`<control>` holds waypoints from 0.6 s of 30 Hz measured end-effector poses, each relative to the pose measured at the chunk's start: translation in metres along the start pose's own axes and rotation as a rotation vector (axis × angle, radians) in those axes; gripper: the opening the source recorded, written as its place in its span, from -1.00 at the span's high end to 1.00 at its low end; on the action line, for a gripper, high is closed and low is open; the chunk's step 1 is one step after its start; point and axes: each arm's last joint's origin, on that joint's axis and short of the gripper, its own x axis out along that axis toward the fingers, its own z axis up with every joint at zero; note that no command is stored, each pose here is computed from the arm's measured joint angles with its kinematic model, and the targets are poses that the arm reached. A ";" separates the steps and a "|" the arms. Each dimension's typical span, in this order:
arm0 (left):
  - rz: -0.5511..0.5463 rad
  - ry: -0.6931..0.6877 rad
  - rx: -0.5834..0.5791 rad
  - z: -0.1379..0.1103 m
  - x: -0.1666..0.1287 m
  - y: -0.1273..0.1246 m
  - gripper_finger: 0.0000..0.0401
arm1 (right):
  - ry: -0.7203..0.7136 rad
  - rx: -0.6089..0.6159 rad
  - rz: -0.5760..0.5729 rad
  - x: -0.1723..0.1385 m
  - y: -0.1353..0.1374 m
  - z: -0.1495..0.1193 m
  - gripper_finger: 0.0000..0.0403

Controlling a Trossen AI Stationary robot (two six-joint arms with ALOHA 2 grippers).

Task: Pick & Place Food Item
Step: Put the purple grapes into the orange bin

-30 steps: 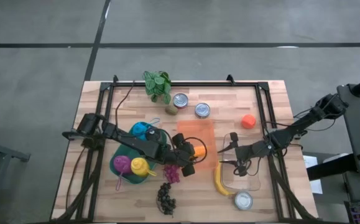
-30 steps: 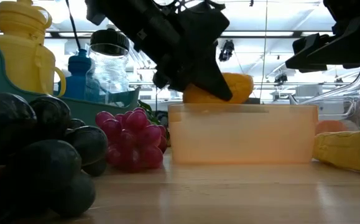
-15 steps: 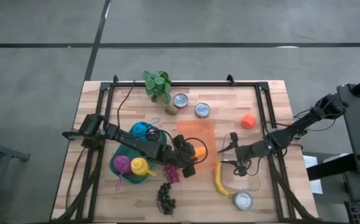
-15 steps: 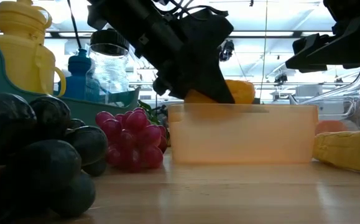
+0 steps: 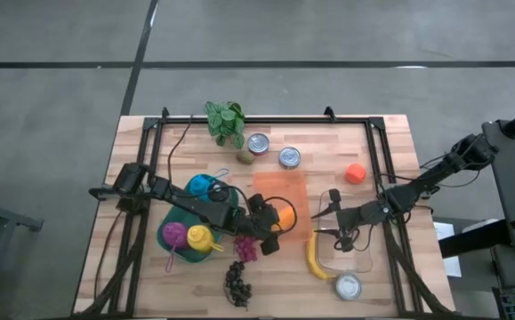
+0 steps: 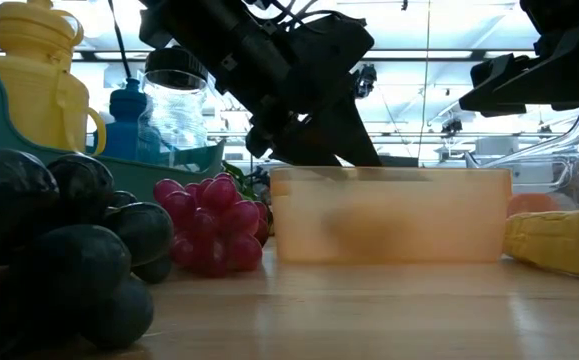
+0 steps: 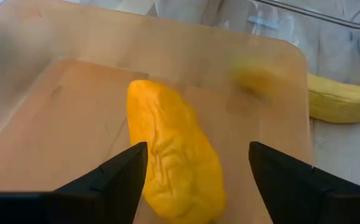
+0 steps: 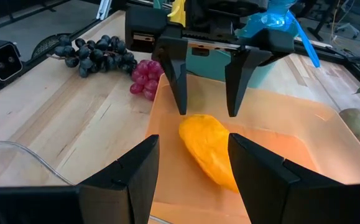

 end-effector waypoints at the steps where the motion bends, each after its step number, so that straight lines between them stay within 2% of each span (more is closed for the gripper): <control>1: 0.000 0.000 0.000 0.000 0.000 0.000 -0.42 | 0.000 0.000 0.000 0.000 0.000 0.000 0.06; 7: -0.019 -0.044 0.027 0.015 -0.009 -0.003 -0.42 | 0.000 0.000 0.000 0.000 0.000 0.000 0.06; 14: -0.064 -0.144 0.056 0.054 -0.042 -0.010 -0.43 | 0.000 0.000 0.000 0.000 0.000 0.000 0.06; 18: -0.134 -0.213 0.079 0.079 -0.073 -0.009 -0.43 | 0.000 0.000 0.000 0.000 0.000 0.000 0.06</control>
